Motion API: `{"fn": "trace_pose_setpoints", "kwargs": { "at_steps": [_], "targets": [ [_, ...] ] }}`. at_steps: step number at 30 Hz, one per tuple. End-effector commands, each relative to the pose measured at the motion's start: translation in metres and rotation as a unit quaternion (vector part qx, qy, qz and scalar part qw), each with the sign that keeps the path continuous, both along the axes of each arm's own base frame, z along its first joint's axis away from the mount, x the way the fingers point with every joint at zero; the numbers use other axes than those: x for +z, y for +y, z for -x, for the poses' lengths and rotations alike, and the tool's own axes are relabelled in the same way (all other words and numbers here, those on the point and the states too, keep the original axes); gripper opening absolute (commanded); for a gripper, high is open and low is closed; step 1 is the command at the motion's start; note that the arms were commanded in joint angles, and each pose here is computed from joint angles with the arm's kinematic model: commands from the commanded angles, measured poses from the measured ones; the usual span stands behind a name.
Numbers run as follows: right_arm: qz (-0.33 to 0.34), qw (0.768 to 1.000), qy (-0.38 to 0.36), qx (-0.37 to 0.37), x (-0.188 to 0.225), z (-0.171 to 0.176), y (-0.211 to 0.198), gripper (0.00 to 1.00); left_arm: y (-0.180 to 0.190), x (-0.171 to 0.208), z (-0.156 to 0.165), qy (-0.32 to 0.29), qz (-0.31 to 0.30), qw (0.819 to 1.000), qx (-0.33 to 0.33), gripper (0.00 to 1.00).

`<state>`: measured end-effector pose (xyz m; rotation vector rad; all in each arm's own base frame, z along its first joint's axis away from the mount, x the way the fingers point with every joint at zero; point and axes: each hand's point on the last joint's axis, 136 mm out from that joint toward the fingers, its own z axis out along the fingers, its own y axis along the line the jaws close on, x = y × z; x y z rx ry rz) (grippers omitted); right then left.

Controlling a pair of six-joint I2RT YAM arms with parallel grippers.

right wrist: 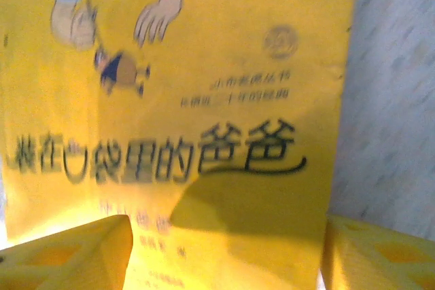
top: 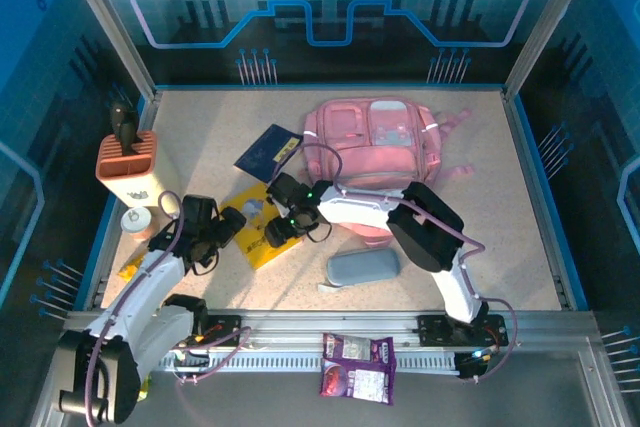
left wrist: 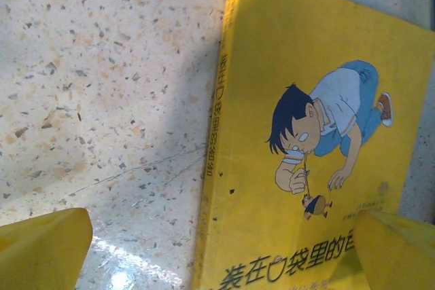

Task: Pack books, pencil case, and school supplies into a backpack

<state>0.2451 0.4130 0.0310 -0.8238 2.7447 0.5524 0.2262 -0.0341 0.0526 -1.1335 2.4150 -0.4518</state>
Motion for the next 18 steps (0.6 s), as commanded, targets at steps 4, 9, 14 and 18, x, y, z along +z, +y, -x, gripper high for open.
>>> {"fn": "trace_pose_setpoints", "kwargs": {
  "at_steps": [4, 9, 14, 18],
  "targets": [
    [-0.033, 0.997, 0.019, -0.069, 0.013, -0.01, -0.013, 0.68, -0.014, -0.01, -0.005, 0.004, 0.034, 0.999, -0.029, 0.99],
    [-0.039, 0.997, 0.022, -0.069, 0.004, -0.023, -0.002, 0.68, -0.027, -0.011, -0.015, 0.001, 0.055, 0.997, -0.06, 0.93],
    [-0.041, 0.997, 0.03, -0.064, -0.004, -0.029, 0.01, 0.71, -0.036, -0.012, -0.02, -0.001, 0.074, 0.994, -0.076, 0.87],
    [-0.051, 0.997, 0.04, -0.048, -0.006, -0.027, 0.02, 0.71, -0.039, -0.016, -0.022, -0.001, 0.08, 0.993, -0.084, 0.84]
  ]
}}
